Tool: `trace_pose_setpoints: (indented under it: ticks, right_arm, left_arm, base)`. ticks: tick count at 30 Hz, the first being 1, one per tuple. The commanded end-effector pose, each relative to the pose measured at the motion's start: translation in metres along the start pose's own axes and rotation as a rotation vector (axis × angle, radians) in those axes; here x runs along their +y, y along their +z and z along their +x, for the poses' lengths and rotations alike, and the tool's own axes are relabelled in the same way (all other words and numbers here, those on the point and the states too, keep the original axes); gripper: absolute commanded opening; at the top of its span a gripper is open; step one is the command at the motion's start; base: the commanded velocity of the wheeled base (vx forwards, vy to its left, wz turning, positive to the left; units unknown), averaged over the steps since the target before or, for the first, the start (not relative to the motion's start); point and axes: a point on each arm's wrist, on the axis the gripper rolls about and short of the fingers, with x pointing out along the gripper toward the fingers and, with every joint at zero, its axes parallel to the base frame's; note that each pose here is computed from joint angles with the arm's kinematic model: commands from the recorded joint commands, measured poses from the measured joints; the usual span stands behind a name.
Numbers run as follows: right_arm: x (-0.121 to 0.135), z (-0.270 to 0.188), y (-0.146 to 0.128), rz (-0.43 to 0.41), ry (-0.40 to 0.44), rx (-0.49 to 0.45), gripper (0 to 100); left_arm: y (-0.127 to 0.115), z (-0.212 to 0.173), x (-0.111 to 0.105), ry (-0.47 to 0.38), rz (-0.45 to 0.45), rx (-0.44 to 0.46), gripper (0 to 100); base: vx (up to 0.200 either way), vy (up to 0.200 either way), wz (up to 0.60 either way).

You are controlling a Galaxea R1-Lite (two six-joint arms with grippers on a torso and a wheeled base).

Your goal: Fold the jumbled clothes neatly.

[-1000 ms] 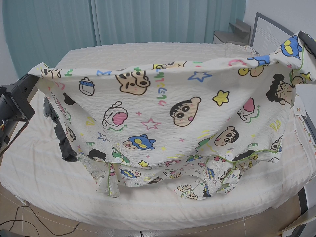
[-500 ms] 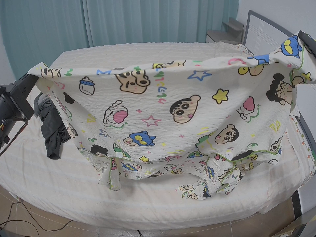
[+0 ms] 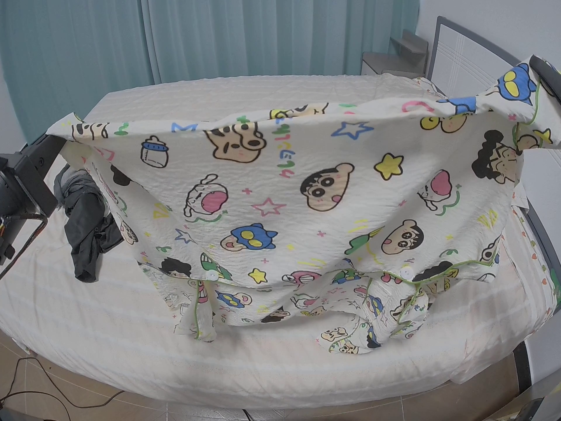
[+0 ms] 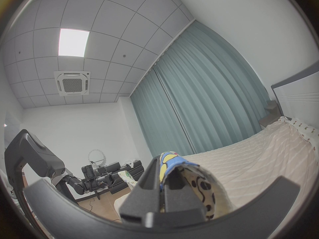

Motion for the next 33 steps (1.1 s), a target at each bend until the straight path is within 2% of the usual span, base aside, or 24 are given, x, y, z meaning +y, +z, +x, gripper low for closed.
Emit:
trace_pose_setpoints:
  ticks: [1,9,25,33]
  right_arm:
    - [0.002,-0.002,0.003,-0.003,0.005,-0.01,0]
    - [0.003,-0.004,0.005,-0.005,0.006,-0.018,0]
    - [0.009,-0.012,0.015,-0.017,0.023,-0.056,0]
    - [0.001,-0.017,-0.007,0.015,-0.027,0.061,0]
  left_arm:
    - [0.004,-0.004,0.001,0.0,-0.003,-0.017,0]
    - [0.01,-0.012,0.002,0.001,-0.007,-0.047,0]
    - [0.019,-0.023,0.004,0.0,-0.013,-0.093,0]
    - [-0.006,-0.028,0.004,0.0,-0.002,-0.003,0]
  base:
    - [-0.2,0.0,0.0]
    - [-0.2,0.0,0.0]
    - [0.0,0.0,0.0]
    - [0.0,0.0,0.0]
